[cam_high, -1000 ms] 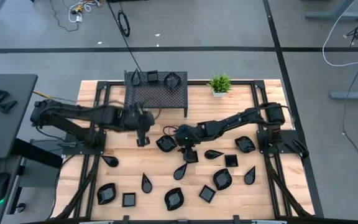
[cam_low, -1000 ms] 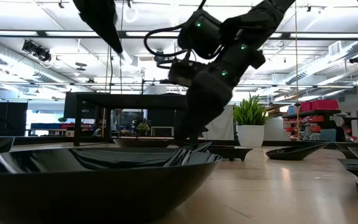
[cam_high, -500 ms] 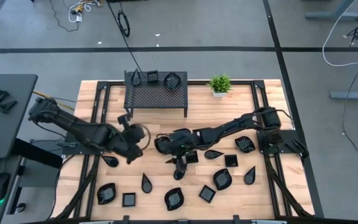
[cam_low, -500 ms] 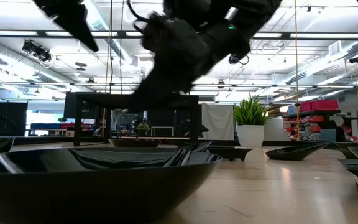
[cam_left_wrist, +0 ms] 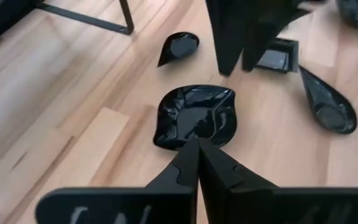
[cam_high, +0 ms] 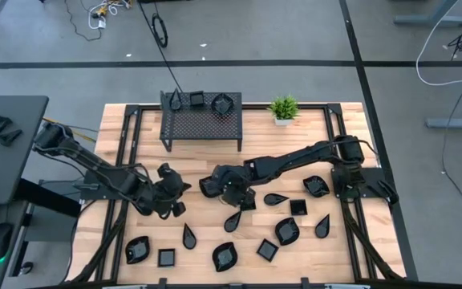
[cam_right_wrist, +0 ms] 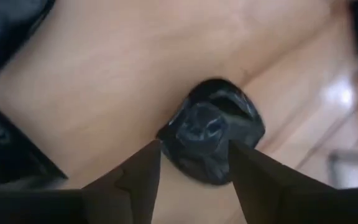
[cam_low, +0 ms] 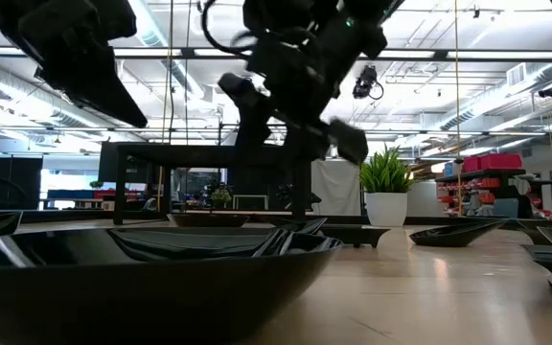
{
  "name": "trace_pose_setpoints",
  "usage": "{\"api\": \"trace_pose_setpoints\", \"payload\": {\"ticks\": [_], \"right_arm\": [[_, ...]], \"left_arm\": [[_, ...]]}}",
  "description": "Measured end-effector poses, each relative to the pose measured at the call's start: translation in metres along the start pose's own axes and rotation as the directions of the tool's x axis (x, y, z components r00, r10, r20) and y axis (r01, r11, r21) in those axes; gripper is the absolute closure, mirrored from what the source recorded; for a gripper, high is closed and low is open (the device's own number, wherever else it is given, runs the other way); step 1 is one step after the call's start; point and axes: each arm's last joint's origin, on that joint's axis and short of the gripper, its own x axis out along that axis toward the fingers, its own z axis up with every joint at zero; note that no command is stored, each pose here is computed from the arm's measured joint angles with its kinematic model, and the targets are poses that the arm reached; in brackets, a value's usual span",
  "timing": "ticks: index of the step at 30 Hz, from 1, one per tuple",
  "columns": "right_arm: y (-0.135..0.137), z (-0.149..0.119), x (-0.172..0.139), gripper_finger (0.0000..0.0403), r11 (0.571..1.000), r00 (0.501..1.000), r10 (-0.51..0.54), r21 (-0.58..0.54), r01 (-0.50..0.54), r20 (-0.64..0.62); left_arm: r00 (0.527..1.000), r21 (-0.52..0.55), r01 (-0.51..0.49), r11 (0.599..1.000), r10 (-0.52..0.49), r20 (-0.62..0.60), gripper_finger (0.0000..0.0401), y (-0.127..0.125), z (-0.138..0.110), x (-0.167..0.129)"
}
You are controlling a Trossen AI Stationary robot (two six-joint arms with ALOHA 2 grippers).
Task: Pick & Place Mini shaped plates
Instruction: Stack the black leaf-shaped plate on top of the leaf-shaped plate on the shelf
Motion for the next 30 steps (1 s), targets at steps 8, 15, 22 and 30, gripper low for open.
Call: {"api": "trace_pose_setpoints", "payload": {"ticks": [8, 15, 22, 30], "right_arm": [[0.014, -0.018, 0.018, 0.0255, 0.967, 0.995, -0.089, -0.236, 0.095, 0.035], [0.028, -0.032, 0.027, 0.0276, 0.941, 0.994, -0.107, -0.321, 0.111, 0.032], [0.033, -0.035, 0.030, 0.0278, 0.912, 0.988, -0.142, -0.381, 0.152, 0.054], [0.034, -0.037, 0.031, 0.0278, 0.896, 0.988, -0.134, -0.416, 0.151, 0.071]], "left_arm": [[1.000, -0.008, 0.002, 1.000, -0.002, 0.013, 0.0393, 0.002, -0.006, 0.005], [0.999, 0.008, -0.030, 1.000, 0.029, 0.038, 0.0388, 0.003, -0.005, 0.005], [0.998, -0.012, -0.035, 0.999, 0.036, 0.048, 0.0388, 0.005, -0.002, 0.007], [0.998, -0.028, -0.029, 0.999, 0.031, 0.061, 0.0388, 0.004, 0.000, 0.008]]}}
